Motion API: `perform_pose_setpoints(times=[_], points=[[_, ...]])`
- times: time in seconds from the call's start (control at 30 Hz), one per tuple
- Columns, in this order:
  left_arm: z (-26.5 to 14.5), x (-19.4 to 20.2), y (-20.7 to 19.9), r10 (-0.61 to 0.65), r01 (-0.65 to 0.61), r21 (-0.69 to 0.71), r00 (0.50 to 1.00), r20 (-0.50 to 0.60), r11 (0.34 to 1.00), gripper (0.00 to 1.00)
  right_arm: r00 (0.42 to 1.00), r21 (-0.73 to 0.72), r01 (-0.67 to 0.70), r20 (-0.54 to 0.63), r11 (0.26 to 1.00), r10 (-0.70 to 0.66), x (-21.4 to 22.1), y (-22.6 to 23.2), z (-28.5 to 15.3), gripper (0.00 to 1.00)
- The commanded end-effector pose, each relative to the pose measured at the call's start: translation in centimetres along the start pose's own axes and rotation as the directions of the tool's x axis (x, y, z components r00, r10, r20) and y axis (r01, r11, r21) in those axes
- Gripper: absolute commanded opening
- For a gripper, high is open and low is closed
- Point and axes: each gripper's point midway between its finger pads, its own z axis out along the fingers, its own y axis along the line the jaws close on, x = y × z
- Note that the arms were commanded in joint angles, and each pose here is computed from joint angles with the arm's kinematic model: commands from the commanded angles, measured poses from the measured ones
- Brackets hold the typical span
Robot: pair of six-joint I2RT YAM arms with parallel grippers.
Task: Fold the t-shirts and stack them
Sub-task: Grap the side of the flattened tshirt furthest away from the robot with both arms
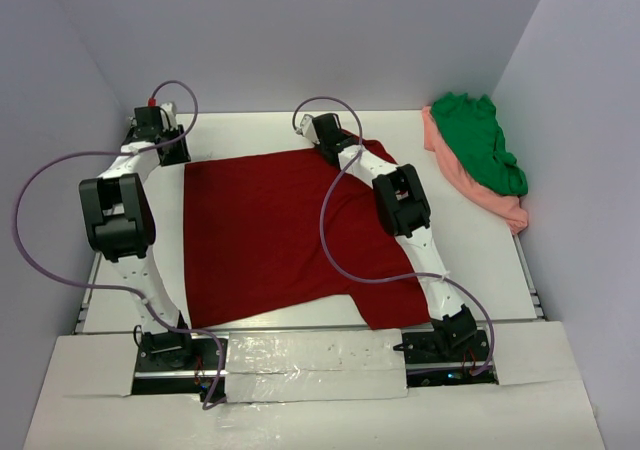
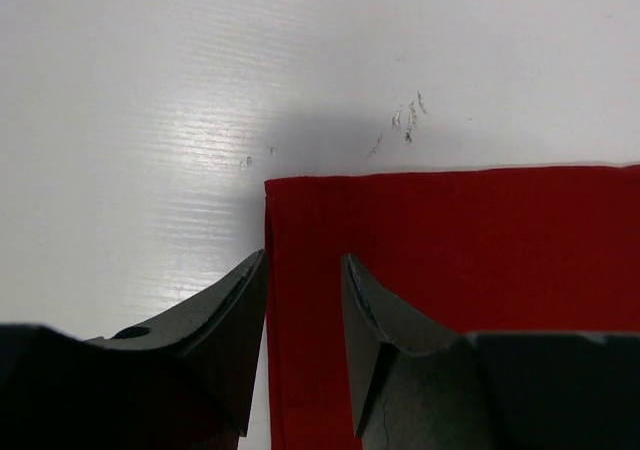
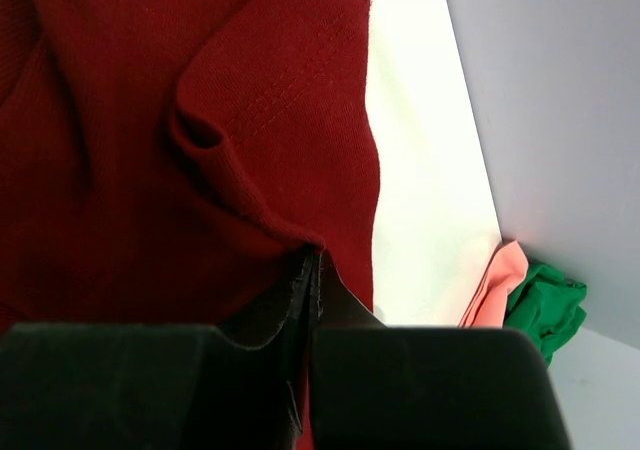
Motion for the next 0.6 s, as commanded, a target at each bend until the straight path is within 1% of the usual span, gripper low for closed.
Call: perform_pose_setpoints(times=[0.0, 0.27, 0.57], points=[[0.5, 0.0, -0.5, -0.011, 0.011, 0.010, 1.000, -0.017, 1.000, 0.44, 0.999, 0.015, -0.036, 0.018, 0.999, 0.035, -0.4, -1.8, -0.9, 0.00], [1.5, 1.5, -0.3, -0.016, 0.016, 0.001, 0.997, -0.076, 1.000, 0.44, 0.999, 0.018, -0.036, 0.018, 0.999, 0.035, -0.5, -2.0, -1.0, 0.00], [2.6, 1.7, 0.3, -0.007, 0.006, -0.021, 0.998, -0.064, 1.000, 0.44, 0.999, 0.015, -0.038, 0.023, 0.999, 0.037, -0.6, -2.0, -1.3, 0.00]])
